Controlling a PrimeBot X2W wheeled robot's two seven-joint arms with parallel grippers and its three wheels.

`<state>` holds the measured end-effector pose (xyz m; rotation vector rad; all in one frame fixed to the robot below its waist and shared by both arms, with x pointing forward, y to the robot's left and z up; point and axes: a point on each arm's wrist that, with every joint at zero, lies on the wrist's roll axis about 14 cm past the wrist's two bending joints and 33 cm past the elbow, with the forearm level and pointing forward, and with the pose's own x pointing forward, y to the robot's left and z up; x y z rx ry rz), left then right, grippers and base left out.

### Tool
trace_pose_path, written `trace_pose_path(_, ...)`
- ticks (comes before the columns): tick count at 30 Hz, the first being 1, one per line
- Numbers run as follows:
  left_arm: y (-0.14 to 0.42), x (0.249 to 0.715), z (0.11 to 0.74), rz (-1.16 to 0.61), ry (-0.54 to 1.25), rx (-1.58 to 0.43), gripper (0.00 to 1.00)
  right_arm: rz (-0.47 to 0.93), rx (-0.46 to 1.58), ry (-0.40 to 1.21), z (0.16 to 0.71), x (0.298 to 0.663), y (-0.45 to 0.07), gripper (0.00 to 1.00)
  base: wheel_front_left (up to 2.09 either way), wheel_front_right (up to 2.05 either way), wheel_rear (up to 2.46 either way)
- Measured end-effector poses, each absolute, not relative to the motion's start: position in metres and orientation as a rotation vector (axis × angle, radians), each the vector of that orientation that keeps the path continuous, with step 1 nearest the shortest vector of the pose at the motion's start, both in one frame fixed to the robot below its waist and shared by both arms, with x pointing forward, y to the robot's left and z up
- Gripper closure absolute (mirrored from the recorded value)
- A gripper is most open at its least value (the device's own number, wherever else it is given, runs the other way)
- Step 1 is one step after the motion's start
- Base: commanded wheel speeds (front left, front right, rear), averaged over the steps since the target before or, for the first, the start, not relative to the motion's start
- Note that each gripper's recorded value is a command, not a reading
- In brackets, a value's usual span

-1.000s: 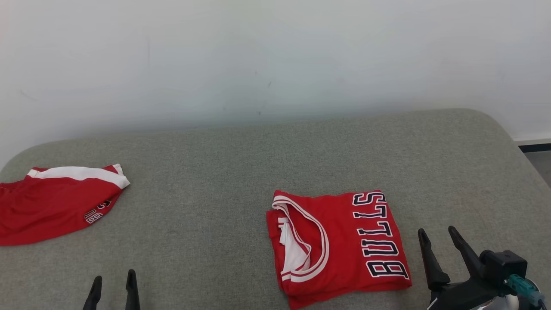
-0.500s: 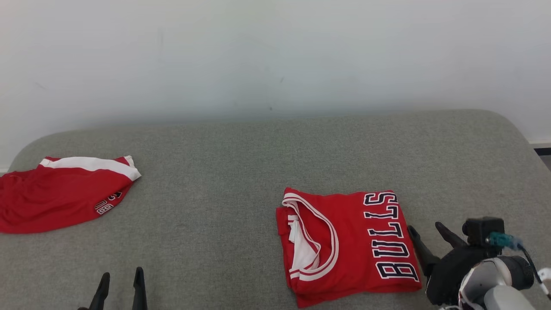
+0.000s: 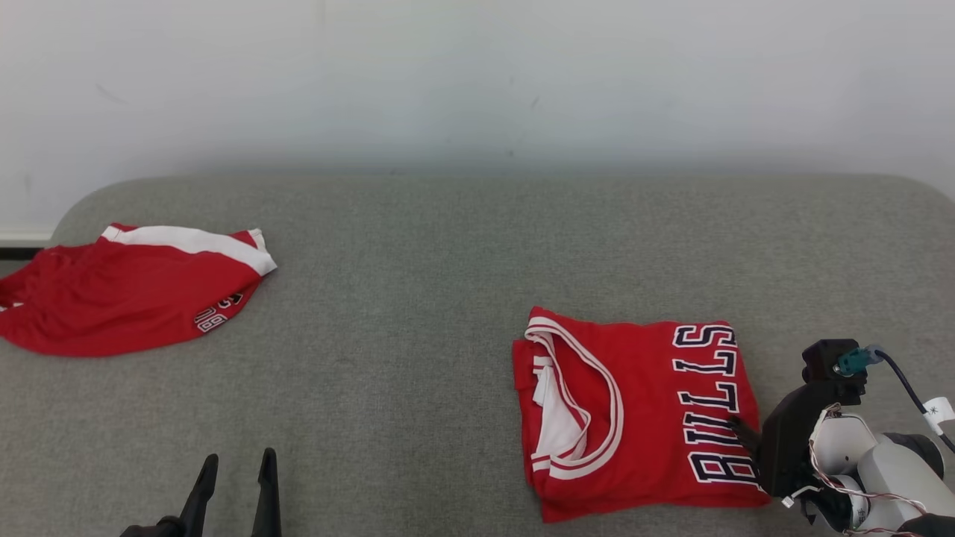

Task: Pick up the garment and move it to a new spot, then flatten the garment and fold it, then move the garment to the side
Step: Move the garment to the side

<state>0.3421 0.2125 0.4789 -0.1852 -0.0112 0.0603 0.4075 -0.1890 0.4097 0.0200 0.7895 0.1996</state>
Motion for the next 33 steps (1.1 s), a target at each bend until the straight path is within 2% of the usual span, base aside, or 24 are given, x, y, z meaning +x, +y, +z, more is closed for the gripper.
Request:
trace_pose_path(11, 0.215, 0.345, 0.474, 0.073, 0.006, -0.18, 0.0, 0.214, -0.002, 0.921, 0.377, 0.417, -0.177, 0.0, 0.0, 0.0, 0.0)
trace_pose_path(12, 0.215, 0.345, 0.474, 0.073, 0.006, -0.179, 0.0, 0.234, -0.021, 0.938, 0.375, 0.418, -0.171, 1.0, 0.0, 0.0, 0.0)
trace_pose_path(18, 0.212, 0.355, 0.478, 0.057, -0.006, -0.174, 0.0, 0.328, -0.202, 0.945, 0.375, 0.427, -0.164, 1.0, 0.0, 0.0, 0.0)
trace_pose_path(24, 0.208, 0.384, 0.499, 0.031, -0.076, -0.155, 0.0, 0.385, -0.366, 0.841, 0.404, 0.466, -0.16, 1.0, 0.0, 0.0, 0.0)
trace_pose_path(28, 0.191, 0.41, 0.511, -0.026, -0.121, -0.141, 0.0, 0.361, -0.42, 0.78, 0.422, 0.488, -0.178, 1.0, 0.0, 0.0, 0.0)
trace_pose_path(33, 0.159, 0.441, 0.522, -0.126, -0.169, -0.115, 0.0, 0.266, -0.45, 0.714, 0.448, 0.512, -0.224, 1.0, 0.0, 0.0, 0.0)
